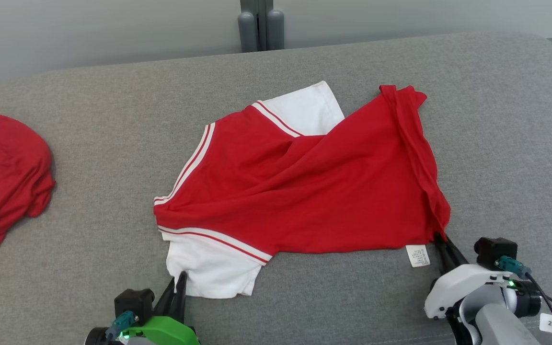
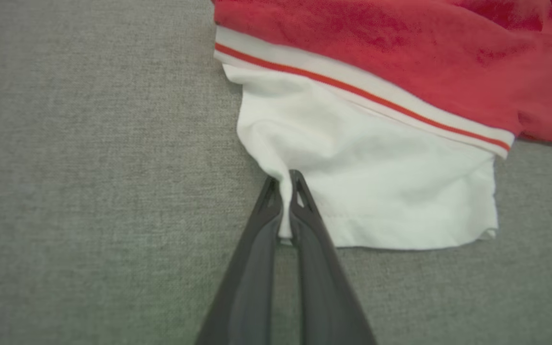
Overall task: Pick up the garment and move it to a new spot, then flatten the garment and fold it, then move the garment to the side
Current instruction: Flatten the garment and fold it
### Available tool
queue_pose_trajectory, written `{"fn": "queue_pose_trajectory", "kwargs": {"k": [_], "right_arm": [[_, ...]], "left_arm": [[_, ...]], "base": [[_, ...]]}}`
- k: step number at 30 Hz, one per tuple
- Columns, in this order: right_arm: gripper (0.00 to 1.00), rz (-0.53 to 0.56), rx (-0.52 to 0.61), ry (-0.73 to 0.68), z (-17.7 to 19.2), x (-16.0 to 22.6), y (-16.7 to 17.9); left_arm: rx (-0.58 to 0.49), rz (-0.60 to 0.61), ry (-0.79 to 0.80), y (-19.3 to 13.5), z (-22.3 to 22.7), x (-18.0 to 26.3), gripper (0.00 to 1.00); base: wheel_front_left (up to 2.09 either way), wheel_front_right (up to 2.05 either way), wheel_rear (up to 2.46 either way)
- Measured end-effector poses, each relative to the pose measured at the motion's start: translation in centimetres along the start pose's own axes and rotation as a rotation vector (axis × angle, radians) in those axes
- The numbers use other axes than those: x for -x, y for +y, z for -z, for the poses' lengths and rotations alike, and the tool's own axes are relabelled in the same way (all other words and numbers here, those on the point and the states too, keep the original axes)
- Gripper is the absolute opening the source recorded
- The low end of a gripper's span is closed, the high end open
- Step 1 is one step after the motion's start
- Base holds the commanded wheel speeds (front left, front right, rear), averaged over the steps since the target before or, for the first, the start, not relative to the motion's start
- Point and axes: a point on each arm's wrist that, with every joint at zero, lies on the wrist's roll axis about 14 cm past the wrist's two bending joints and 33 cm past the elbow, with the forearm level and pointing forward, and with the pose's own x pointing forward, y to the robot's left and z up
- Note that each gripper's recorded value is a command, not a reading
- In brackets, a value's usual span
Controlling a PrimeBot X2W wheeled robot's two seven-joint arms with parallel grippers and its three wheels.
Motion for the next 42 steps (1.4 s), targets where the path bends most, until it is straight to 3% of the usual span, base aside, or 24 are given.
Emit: {"fn": "queue_pose_trajectory", "kwargs": {"k": [5, 9, 15, 22, 27, 34, 38, 42], "right_arm": [[0.00, -0.083, 0.012, -0.039, -1.0, 0.0, 2.5], [0.00, -0.129, 0.020, -0.115, -3.7, -0.9, 3.6], [0.00, -0.174, 0.024, -0.269, -11.2, -4.3, 4.3], [0.00, -0.189, -0.033, -0.423, -23.5, -10.2, 4.4], [0.00, -0.211, -0.112, -0.490, -30.6, -14.1, 5.3], [0.00, -0.254, -0.139, -0.587, -38.0, -17.5, 7.4], [0.00, -0.267, -0.105, -0.629, -40.7, -18.3, 8.5], [0.00, -0.266, -0.056, -0.671, -43.4, -17.8, 9.1]], "left_arm": [[-0.002, 0.019, -0.094, -0.5, -3.0, -0.5, 0.00], [-0.031, 0.031, -0.213, -0.3, -7.6, -1.9, 0.00], [-0.173, 0.077, -0.364, 0.3, -15.6, -5.1, 0.00], [-0.359, 0.134, -0.565, -1.2, -29.4, -10.3, 0.00], [-0.321, 0.164, -0.654, -2.5, -36.6, -13.7, 0.00], [-0.251, 0.173, -0.722, -2.7, -42.8, -17.3, 0.00], [-0.219, 0.173, -0.772, -2.8, -45.8, -17.9, 0.00], [-0.270, 0.184, -0.824, -4.2, -48.8, -17.1, 0.00]], "base": [[0.00, 0.00, 0.00], [0.00, 0.00, 0.00], [0.00, 0.00, 0.00], [0.00, 0.00, 0.00], [0.00, 0.00, 0.00], [0.00, 0.00, 0.00], [0.00, 0.00, 0.00], [0.00, 0.00, 0.00]]}}
